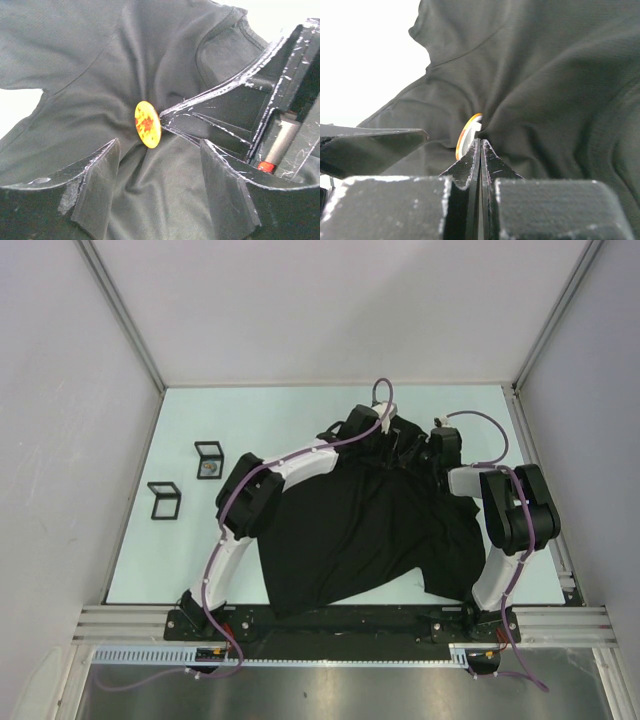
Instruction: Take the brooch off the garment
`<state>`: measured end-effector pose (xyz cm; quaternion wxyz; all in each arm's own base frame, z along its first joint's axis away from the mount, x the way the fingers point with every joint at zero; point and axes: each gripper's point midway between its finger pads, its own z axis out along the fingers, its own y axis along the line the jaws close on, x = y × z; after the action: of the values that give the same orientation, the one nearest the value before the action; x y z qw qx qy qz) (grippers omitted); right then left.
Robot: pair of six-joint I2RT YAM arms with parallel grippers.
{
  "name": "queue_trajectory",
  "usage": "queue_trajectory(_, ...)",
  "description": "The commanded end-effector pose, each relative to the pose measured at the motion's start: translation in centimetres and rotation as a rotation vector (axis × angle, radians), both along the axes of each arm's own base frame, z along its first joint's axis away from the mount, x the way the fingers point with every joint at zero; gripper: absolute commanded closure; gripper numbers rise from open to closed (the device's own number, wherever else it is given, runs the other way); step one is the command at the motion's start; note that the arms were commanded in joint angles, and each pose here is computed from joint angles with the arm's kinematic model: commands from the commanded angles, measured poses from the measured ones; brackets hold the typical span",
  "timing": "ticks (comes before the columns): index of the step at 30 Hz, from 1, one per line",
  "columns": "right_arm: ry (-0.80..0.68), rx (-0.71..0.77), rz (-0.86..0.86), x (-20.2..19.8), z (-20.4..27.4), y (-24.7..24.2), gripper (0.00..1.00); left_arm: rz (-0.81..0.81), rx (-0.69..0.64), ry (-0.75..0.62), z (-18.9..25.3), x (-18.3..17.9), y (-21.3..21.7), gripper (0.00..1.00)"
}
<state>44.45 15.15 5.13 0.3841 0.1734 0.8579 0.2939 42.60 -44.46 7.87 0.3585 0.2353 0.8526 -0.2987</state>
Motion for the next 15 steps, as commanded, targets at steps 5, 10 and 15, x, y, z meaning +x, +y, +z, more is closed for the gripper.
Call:
queue_trajectory(5, -0.028, -0.007, -0.046, 0.61, 1.02, -0.72, 0.99, 0.006, 0.044, -0.052, -0.48, 1.19, -0.81, 0.46)
queue_trajectory(10, -0.029, -0.006, -0.044, 0.62, 1.05, -0.7, 0.99, 0.013, 0.053, -0.047, -0.99, 1.43, -0.85, 0.55)
queue_trajectory(15, -0.043, -0.011, -0.037, 0.81, 1.15, -0.59, 0.99, 0.027, 0.05, -0.054, -0.87, 1.71, -0.86, 0.62)
